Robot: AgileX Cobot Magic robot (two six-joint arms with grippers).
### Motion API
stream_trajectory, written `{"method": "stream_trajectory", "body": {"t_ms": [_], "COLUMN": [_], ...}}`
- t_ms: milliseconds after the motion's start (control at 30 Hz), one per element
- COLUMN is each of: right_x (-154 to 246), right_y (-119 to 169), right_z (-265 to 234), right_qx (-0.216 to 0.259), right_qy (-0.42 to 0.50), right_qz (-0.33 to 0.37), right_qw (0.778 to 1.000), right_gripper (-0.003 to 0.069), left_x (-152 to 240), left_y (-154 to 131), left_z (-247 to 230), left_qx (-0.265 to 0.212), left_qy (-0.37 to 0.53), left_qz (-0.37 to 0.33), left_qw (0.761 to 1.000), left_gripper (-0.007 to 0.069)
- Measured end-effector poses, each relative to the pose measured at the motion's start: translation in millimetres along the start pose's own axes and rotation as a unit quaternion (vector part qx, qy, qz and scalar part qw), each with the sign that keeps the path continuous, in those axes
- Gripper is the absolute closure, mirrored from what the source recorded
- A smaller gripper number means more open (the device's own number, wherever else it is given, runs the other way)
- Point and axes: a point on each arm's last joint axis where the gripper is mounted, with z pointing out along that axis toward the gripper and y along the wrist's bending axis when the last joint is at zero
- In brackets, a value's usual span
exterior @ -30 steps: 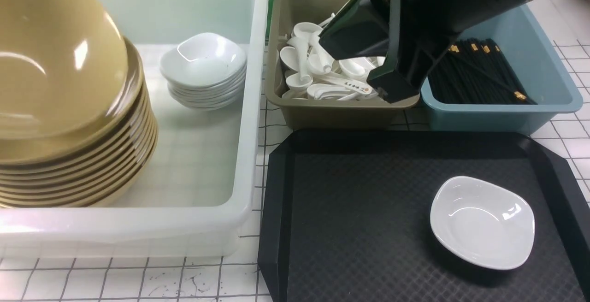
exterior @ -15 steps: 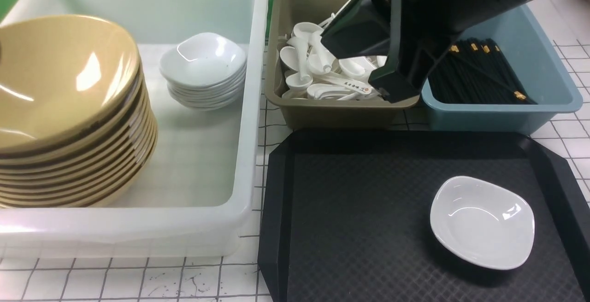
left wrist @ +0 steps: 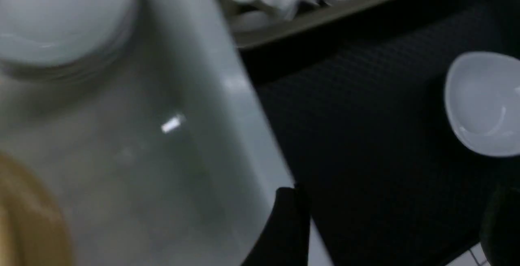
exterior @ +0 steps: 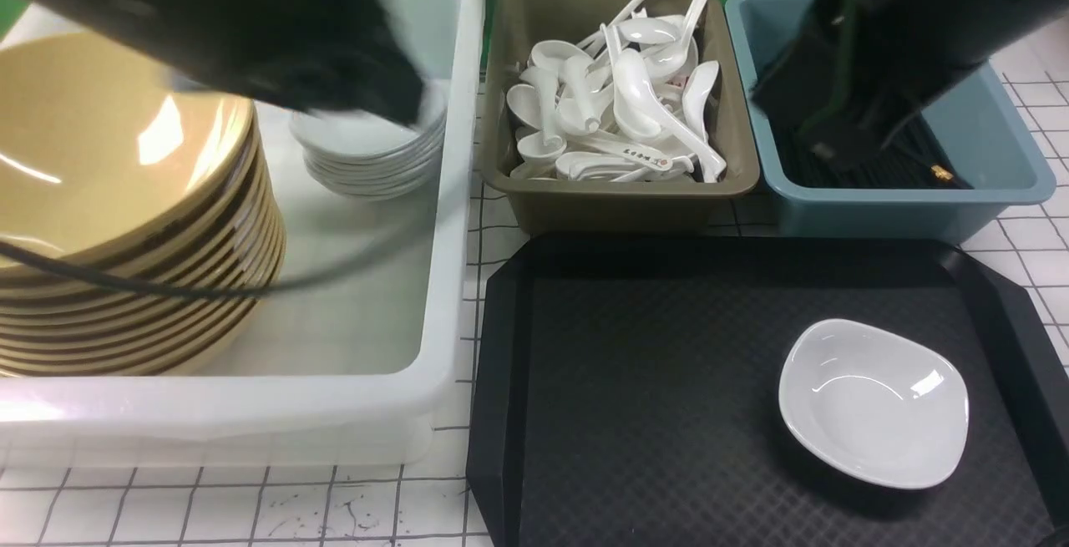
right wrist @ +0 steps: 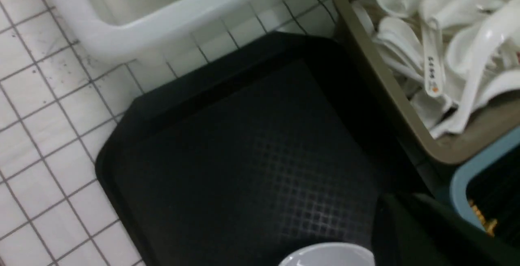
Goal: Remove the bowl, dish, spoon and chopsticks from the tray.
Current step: Use the left arm to grab the plate
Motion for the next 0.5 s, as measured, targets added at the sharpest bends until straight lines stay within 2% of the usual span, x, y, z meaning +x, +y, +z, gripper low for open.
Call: {"method": "stream_trajectory", "body": {"t_ms": [67,100,267,500], "right_x": [14,16,66,132], "right_y": [-4,-5,-3,4], "right_z": [-10,-11,-25,-21], "right_qx": [0.009,0.011,0.029,0.048], "right_qy": [0.001,0.001,0.024,0.077], "right_qz": [0.027,0.03,0.087,0.146], "right_qw": [1.0,0.999,0.996,0.985], "right_gripper": [0.0613,0.0611,0.061,0.061], "left_x": [-3,-3,3,25], "left_y": [-24,-26,-66,-90], "left_z": [37,38,114,192], "left_qx": [0.023,0.025,0.052,0.069], "left_qy": [0.025,0.023,0.062,0.118], "left_qz": [0.03,0.033,0.069,0.064], "left_qw": [0.999,0.999,0.994,0.989], "left_gripper": [0.0085,0.0085,0.0085,0.0085]}}
